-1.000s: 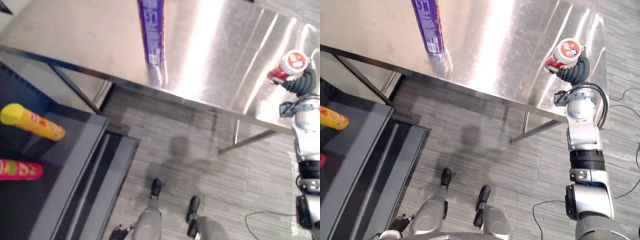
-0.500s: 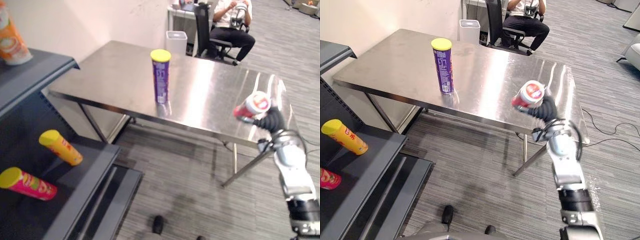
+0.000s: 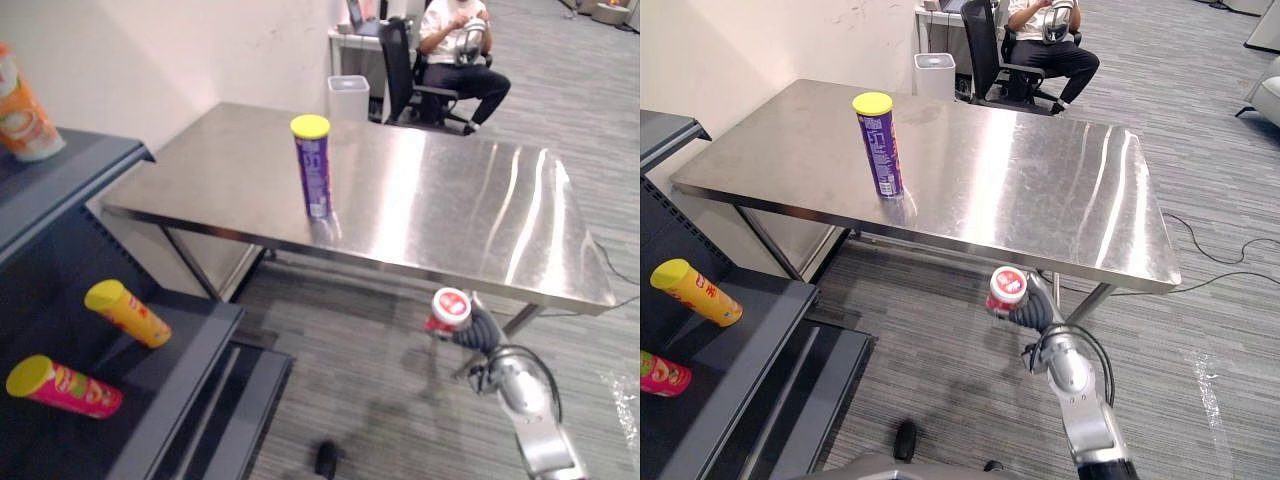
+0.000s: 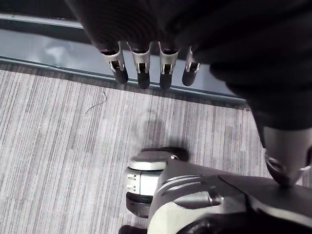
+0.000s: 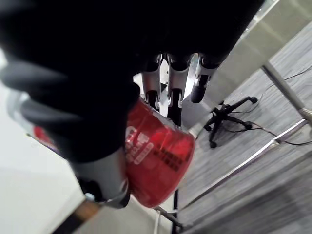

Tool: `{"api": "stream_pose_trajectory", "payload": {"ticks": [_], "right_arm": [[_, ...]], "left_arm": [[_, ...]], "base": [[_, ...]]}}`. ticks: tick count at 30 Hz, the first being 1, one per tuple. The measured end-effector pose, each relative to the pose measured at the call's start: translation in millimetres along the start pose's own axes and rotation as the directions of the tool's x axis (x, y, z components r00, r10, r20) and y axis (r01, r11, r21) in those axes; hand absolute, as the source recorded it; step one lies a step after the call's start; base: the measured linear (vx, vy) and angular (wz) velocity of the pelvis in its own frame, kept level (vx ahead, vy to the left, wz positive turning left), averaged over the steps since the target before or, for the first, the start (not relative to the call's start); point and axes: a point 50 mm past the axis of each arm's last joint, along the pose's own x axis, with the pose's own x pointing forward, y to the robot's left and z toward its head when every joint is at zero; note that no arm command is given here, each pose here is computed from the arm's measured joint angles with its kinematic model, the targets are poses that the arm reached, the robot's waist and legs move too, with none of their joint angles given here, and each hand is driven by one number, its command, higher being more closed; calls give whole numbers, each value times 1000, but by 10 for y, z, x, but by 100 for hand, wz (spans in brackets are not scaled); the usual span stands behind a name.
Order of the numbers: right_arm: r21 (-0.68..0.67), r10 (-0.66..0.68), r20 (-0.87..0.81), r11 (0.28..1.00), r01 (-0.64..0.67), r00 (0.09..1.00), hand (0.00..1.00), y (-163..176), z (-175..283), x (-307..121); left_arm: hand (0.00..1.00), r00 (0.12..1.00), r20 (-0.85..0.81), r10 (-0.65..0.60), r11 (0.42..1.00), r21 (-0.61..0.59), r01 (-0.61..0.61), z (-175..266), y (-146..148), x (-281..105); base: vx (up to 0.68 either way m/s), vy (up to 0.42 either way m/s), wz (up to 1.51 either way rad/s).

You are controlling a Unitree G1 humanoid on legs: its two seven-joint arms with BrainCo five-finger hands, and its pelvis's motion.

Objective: Put the gum and the chips on the shelf.

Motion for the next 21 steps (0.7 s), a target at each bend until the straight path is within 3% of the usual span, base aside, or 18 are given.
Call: {"api": "stream_pose_trajectory", "payload": {"ticks": [5,21], "right_arm": [[-64,26,-40,998,-29,999,100,80,-68,-92],[-65,-13,-35,998,11,999,100,55,-59,-82]], "left_arm": [[0,1000,-3,5,999,36,-5,0,17,3],[0,1000,-2,13,998,63,-13,15,28,6]], "base": [[15,-5,0],[6,-2,-4]]}}
